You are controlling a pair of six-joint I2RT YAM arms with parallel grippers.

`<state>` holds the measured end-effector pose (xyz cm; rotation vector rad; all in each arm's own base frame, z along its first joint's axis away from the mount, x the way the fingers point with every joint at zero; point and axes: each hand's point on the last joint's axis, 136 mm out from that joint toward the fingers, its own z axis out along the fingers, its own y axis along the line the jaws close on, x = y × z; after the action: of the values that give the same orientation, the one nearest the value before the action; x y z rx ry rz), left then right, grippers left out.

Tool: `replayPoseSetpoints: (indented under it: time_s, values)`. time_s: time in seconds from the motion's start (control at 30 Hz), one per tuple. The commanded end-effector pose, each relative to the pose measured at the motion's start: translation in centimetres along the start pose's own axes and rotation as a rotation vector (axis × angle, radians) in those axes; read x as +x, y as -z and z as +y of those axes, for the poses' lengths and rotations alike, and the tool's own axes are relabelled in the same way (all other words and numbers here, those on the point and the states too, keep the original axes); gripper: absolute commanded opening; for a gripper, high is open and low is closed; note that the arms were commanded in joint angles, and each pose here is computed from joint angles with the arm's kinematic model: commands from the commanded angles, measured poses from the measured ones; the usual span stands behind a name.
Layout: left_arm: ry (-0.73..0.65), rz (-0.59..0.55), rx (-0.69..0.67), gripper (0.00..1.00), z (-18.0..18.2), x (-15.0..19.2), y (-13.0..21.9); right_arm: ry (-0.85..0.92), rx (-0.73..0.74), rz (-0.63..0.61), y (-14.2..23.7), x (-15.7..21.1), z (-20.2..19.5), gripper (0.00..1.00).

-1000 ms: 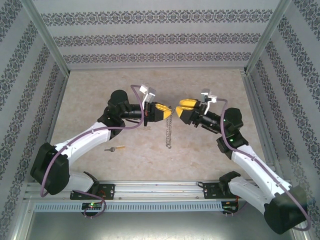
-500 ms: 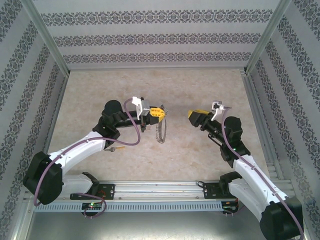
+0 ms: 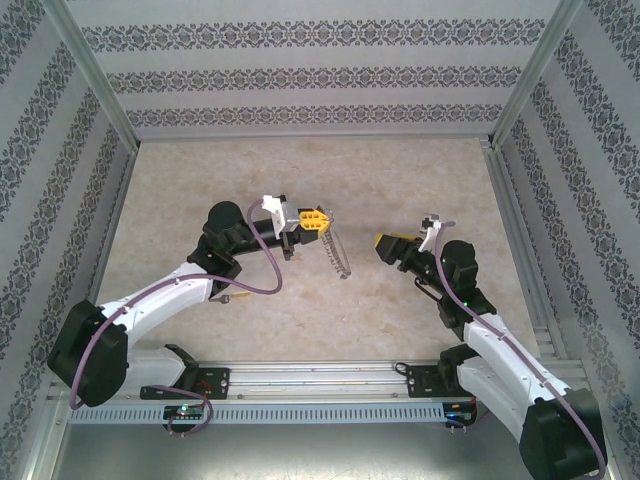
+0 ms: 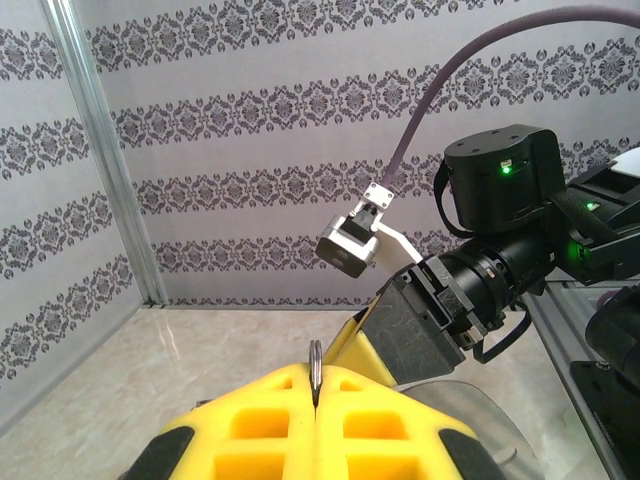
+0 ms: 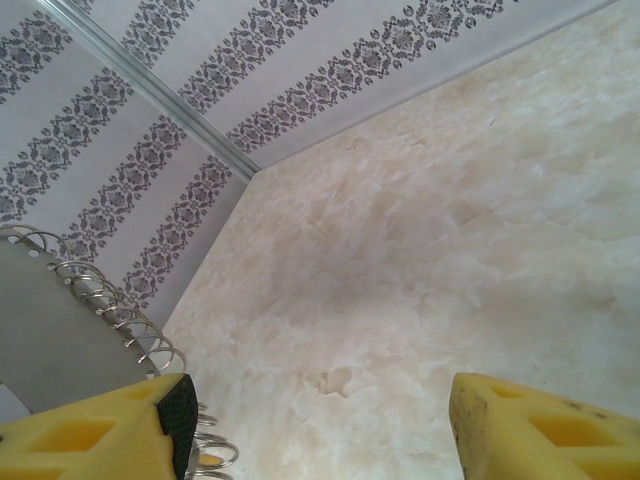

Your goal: Put the keys on the keyring

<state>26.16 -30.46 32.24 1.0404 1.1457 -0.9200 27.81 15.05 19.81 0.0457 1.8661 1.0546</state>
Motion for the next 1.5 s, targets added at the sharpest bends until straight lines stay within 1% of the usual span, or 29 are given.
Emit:
replayPoseSetpoints:
  time_s: [0.0,0.2,0.33,0.53,0.63,0.7,0.73,0.97,1.1,1.3,1.33,1.37,1.47]
  values:
    - [-0.083,-0.068,0.007,0.0,-0.3,-2.0,-0.2,0.02,0.001,-0.008,-0.1,0.0,-0.3,0.68]
    - [-0.037,-0.111,0.043,0.0,-0.7,-2.6,-0.3,0.021,0.002,-0.001,-0.3,0.1,-0.4,0.69]
    - [0.052,-0.141,0.094,0.0,-1.1,-3.5,-0.6,0.026,0.019,0.002,-0.6,0.1,-0.8,0.7]
    - [0.167,-0.186,0.151,0.0,-1.7,-5.0,-0.5,0.035,0.036,0.002,-1.0,-0.2,-1.1,0.74]
    - [0.216,-0.207,0.193,0.0,-2.1,-5.6,-0.4,0.039,0.044,0.009,-1.1,-0.2,-1.3,0.82]
    - [0.24,-0.223,0.216,0.0,-2.4,-6.0,-0.3,0.043,0.051,0.005,-1.1,-0.2,-1.5,0.93]
    - [0.254,-0.228,0.226,0.0,-2.5,-6.0,-0.3,0.044,0.055,0.0,-1.1,-0.4,-1.6,0.97]
    - [0.298,-0.303,0.294,0.0,-2.9,-6.6,-0.2,0.058,0.023,-0.073,-0.3,-2.1,-0.1,0.98]
    - [0.3,-0.297,0.308,0.0,-3.0,-6.6,-0.3,0.083,-0.016,-0.089,0.4,-2.5,1.1,0.98]
    - [0.299,-0.29,0.319,0.0,-3.0,-6.4,-0.5,0.088,-0.087,-0.072,0.5,-2.4,2.6,0.98]
    - [0.299,-0.287,0.321,0.0,-3.1,-6.3,-0.5,0.104,-0.109,-0.089,0.5,-3.4,3.6,0.98]
    - [0.297,-0.287,0.322,0.0,-3.1,-6.3,-0.5,0.109,-0.118,-0.086,0.5,-3.4,3.9,0.98]
    - [0.288,-0.288,0.323,0.0,-3.1,-6.4,-0.4,0.116,-0.138,-0.075,0.4,-3.4,4.4,0.95]
